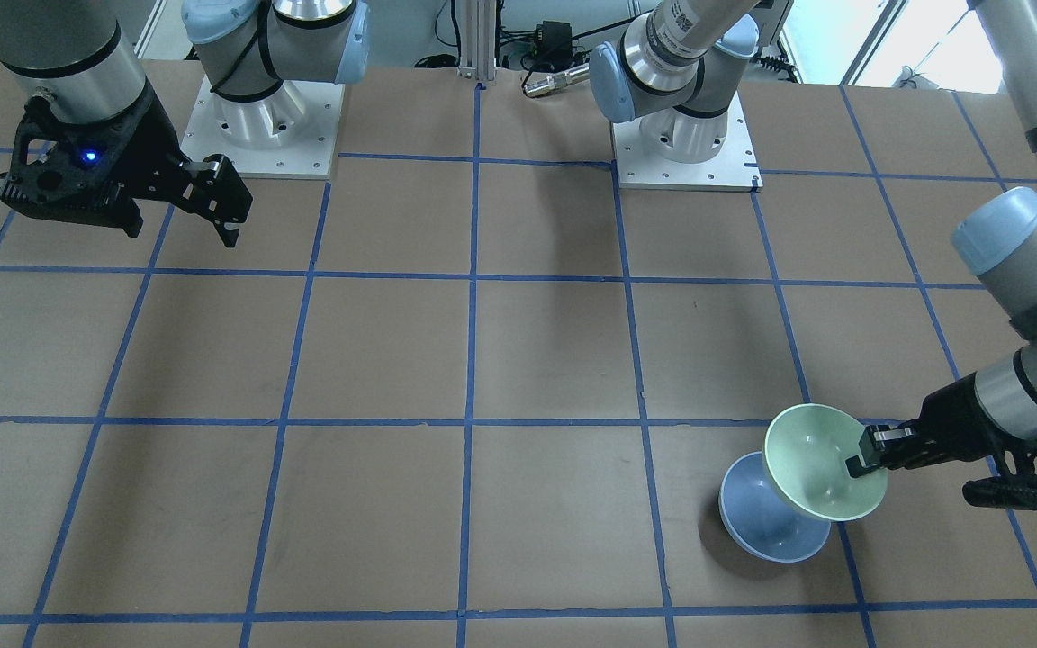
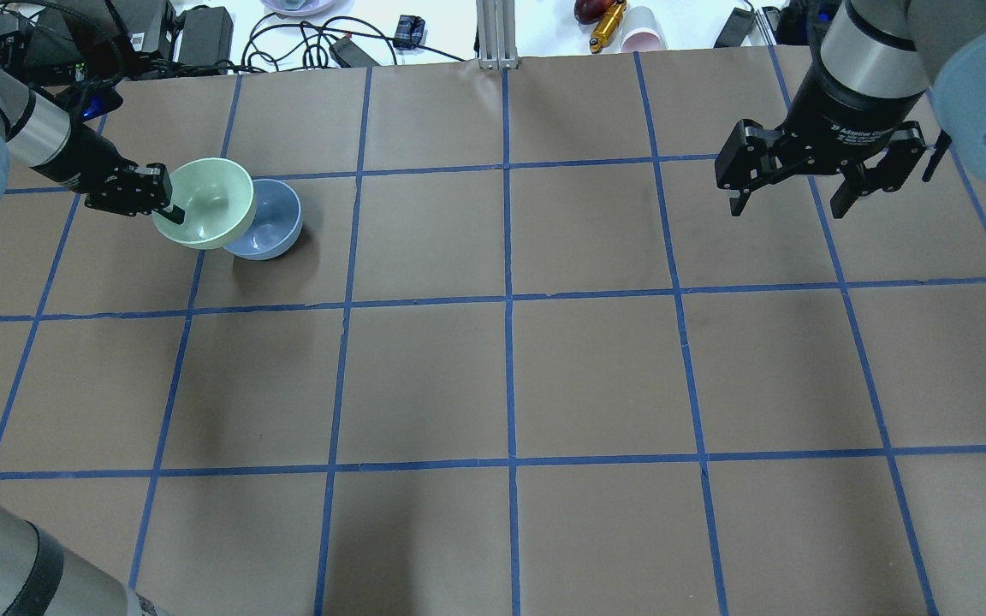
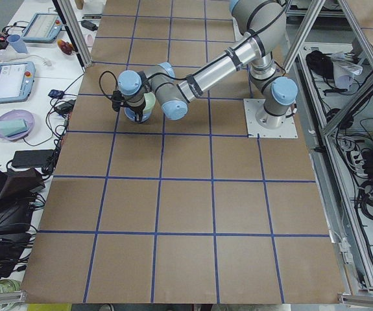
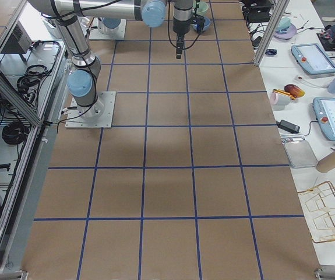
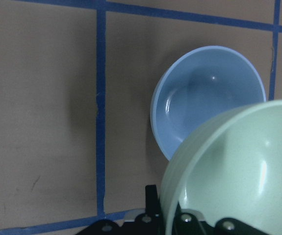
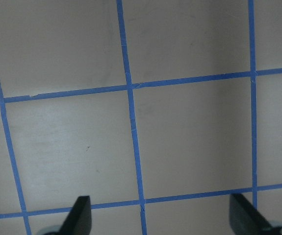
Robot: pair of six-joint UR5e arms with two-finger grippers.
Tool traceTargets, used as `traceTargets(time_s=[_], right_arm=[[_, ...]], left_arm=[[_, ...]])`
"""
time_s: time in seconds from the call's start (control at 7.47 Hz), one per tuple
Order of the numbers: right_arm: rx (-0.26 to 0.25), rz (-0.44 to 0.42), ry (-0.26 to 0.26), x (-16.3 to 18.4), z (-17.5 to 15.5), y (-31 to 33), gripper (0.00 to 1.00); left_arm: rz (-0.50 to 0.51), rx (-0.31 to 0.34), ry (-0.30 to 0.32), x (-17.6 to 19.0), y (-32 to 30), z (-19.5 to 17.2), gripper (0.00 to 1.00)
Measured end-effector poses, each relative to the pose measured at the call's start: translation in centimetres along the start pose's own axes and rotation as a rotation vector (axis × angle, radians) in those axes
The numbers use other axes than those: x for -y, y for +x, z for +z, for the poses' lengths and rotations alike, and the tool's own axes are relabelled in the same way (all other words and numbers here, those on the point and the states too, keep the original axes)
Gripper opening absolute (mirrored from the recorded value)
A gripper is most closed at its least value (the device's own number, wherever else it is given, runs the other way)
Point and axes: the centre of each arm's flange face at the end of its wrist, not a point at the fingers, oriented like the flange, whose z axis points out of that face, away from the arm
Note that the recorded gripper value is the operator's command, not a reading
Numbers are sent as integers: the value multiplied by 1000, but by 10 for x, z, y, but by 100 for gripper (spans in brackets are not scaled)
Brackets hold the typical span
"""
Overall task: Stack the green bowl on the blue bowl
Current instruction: 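Lower the green bowl into the light blue bowl with the left gripper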
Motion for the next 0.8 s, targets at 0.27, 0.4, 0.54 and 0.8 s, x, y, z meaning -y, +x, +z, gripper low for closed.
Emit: traceTargets(time_s=[0.27,0.4,0.54,0.8], right_arm=[[0,0,0,0,0,0,100],[0,0,0,0,0,0,100],[0,0,0,0,0,0,100],[0,0,0,0,0,0,100]], left_arm=[[6,-2,3,9,-2,9,0],[2,-15,2,12,-2,15,0],[-3,-30,4,13,-1,20,0],[0,-39,7,16,1,25,0]])
